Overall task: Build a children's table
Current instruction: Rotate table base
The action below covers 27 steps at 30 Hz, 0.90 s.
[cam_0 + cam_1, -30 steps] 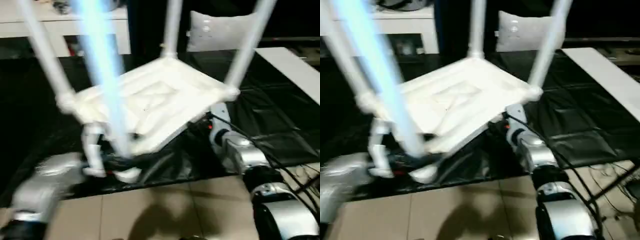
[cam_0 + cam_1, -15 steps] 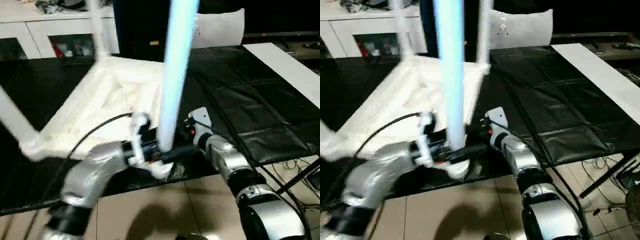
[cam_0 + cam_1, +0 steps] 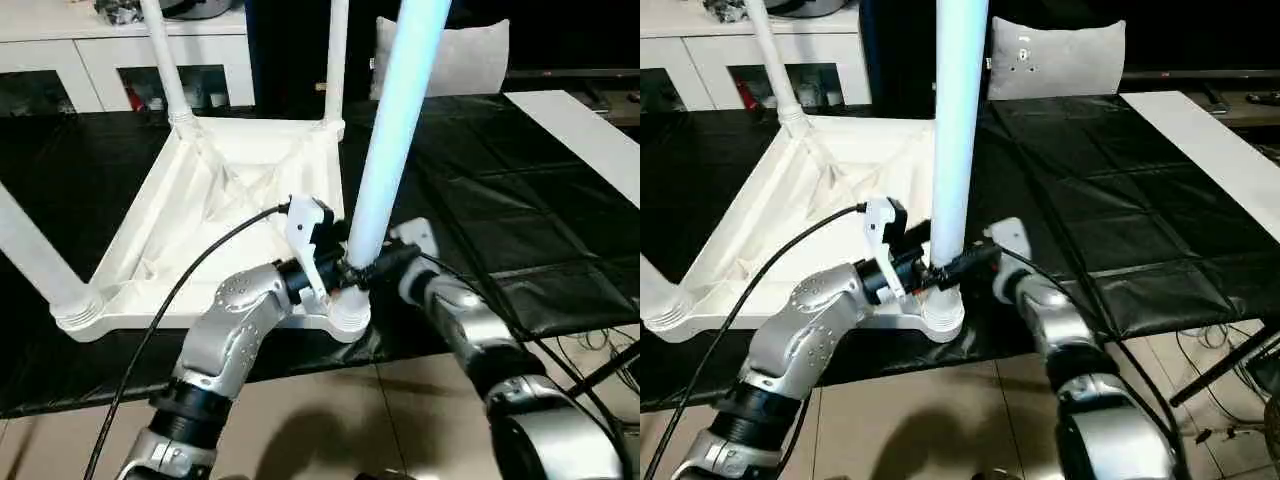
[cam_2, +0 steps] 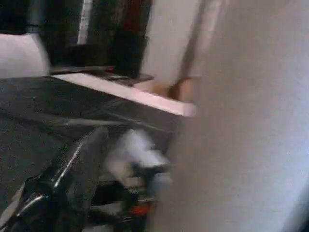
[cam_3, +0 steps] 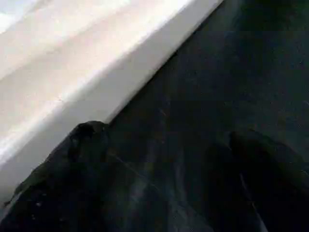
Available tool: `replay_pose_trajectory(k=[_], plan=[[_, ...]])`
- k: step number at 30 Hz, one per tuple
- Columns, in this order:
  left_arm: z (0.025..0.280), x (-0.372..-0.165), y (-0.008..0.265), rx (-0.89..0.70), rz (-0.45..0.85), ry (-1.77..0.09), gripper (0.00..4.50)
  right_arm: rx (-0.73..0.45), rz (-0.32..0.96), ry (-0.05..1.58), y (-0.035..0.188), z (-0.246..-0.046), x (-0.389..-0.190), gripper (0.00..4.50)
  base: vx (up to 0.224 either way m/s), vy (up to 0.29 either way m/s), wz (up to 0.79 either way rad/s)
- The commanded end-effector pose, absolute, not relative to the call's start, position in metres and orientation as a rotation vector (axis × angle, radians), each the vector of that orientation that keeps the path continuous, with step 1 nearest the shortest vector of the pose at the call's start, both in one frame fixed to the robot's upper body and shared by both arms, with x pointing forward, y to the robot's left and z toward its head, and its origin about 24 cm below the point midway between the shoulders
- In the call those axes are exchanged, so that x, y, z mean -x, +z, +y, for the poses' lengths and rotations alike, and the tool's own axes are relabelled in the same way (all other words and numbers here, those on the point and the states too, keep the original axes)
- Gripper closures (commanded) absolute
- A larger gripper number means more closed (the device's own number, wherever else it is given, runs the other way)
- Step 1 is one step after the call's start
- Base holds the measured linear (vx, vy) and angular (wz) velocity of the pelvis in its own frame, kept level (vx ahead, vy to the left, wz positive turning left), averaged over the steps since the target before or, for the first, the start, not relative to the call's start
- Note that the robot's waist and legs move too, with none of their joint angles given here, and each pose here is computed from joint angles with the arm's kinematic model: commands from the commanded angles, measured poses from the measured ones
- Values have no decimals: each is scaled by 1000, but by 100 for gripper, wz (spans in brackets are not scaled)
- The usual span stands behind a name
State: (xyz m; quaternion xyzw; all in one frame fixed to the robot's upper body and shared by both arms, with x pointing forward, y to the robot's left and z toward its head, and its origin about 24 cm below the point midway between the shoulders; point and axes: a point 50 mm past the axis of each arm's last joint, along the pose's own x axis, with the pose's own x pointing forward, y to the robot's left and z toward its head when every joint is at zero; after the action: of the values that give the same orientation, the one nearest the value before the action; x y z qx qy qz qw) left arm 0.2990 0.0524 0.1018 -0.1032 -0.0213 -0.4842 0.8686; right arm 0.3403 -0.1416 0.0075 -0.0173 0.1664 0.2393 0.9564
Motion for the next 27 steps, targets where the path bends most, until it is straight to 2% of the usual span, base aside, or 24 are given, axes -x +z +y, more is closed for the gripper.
replay_pose_trajectory(k=[1, 7, 11, 14, 15, 17, 21, 22, 27], plan=[[61, -311, 97, 163, -31, -893, 3, 30, 289, 455, 15, -155, -340, 0, 0, 0, 0], [65, -314, 90, 86, -14, -821, 3, 39, 269, 432, 15, -173, -332, 0, 0, 0, 0], [63, -306, 89, 131, -34, -836, 3, 21, 249, 434, 18, -178, -327, 0, 0, 0, 0], [72, -285, 82, 196, -67, -885, 3, 3, 165, 492, 31, -177, -314, 0, 0, 0, 0], [72, -285, 82, 196, -67, -885, 3, 3, 165, 492, 31, -177, -314, 0, 0, 0, 0], [81, -270, 77, 212, -68, -905, 3, 1, 122, 512, 38, -177, -305, 0, 0, 0, 0], [93, -253, 72, 212, -60, -908, 3, 25, 78, 518, 45, -179, -293, 0, 0, 0, 0], [106, -238, 68, 218, -41, -862, 3, 19, 70, 507, 52, -182, -279, 0, 0, 0, 0], [126, -223, 66, 222, -21, -701, 3, 3, 100, 442, 56, -187, -258, 0, 0, 0, 0]])
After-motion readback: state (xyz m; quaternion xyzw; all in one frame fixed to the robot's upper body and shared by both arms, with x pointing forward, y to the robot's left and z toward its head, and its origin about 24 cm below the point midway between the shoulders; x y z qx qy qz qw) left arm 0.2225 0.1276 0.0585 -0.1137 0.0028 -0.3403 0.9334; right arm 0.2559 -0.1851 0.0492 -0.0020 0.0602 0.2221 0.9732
